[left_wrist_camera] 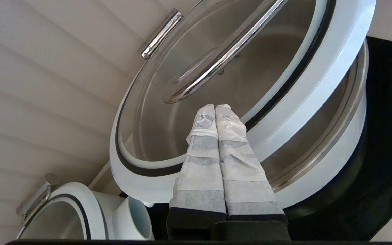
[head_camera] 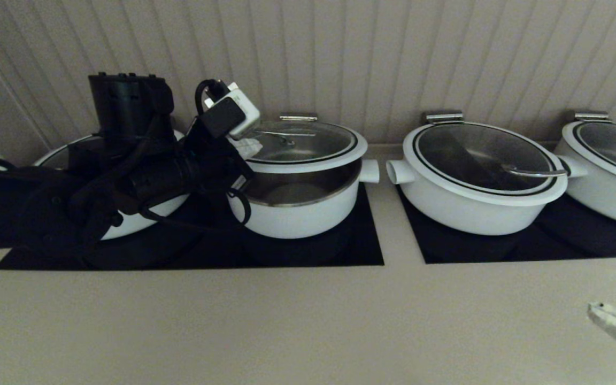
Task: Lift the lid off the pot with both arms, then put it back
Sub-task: Hold the pot lid with the right arm
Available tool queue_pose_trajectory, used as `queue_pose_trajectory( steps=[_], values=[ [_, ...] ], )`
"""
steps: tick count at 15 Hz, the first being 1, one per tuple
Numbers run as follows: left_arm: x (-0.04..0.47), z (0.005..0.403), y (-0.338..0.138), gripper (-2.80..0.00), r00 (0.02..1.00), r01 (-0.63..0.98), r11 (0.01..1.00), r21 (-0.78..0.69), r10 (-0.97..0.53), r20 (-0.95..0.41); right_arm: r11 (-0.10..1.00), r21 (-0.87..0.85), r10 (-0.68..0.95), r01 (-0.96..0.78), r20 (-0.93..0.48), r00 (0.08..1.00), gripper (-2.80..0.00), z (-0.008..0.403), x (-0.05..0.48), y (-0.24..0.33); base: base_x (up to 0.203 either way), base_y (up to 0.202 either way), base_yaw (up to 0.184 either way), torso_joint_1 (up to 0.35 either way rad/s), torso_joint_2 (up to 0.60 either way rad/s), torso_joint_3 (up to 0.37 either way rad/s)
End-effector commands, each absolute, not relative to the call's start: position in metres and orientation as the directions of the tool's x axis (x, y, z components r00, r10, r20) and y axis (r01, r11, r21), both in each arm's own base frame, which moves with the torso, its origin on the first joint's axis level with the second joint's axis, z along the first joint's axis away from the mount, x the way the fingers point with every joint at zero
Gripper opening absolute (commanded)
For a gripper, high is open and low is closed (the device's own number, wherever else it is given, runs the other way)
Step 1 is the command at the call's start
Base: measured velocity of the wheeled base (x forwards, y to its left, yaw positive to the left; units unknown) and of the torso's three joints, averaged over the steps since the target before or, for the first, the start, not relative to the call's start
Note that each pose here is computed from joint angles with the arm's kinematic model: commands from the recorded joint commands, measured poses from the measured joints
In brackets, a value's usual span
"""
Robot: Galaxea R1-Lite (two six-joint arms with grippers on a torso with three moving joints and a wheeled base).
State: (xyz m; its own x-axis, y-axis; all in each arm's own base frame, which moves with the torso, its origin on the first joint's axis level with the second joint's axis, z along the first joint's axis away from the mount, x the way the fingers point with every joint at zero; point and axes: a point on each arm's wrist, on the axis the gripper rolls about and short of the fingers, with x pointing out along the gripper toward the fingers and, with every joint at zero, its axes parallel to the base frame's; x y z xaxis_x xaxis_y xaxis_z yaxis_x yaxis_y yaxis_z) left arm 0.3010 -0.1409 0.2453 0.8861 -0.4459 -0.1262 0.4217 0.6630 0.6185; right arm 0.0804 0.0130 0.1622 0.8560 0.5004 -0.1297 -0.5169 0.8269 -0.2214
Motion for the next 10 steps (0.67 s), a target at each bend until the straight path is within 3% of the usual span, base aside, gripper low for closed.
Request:
queue_pose_trajectory(
  steps=[1, 5, 10],
  values=[
    [0.301, 0.246, -0.141, -2.80, 0.886, 0.421, 0.666, 0.616, -0.447, -0.122, 0.776, -0.163, 0.575, -0.609, -0.214, 0.790, -2.80, 0.154, 0.130, 0.021, 0.000, 0.000, 0.000, 0.000, 0.00, 0.000],
    [0.299, 0.248, -0.140, -2.80, 0.888, 0.419, 0.679, 0.602, -0.444, -0.118, 0.638, -0.112, 0.739, -0.762, -0.190, 0.647, -2.80, 0.156, 0.166, 0.053, 0.000, 0.000, 0.000, 0.000, 0.00, 0.000],
    [0.297, 0.249, -0.139, -2.80, 0.889, 0.418, 0.683, 0.599, -0.444, -0.113, 0.558, -0.106, 0.804, -0.823, -0.176, 0.568, -2.80, 0.161, 0.212, 0.082, 0.000, 0.000, 0.000, 0.000, 0.00, 0.000]
  ],
)
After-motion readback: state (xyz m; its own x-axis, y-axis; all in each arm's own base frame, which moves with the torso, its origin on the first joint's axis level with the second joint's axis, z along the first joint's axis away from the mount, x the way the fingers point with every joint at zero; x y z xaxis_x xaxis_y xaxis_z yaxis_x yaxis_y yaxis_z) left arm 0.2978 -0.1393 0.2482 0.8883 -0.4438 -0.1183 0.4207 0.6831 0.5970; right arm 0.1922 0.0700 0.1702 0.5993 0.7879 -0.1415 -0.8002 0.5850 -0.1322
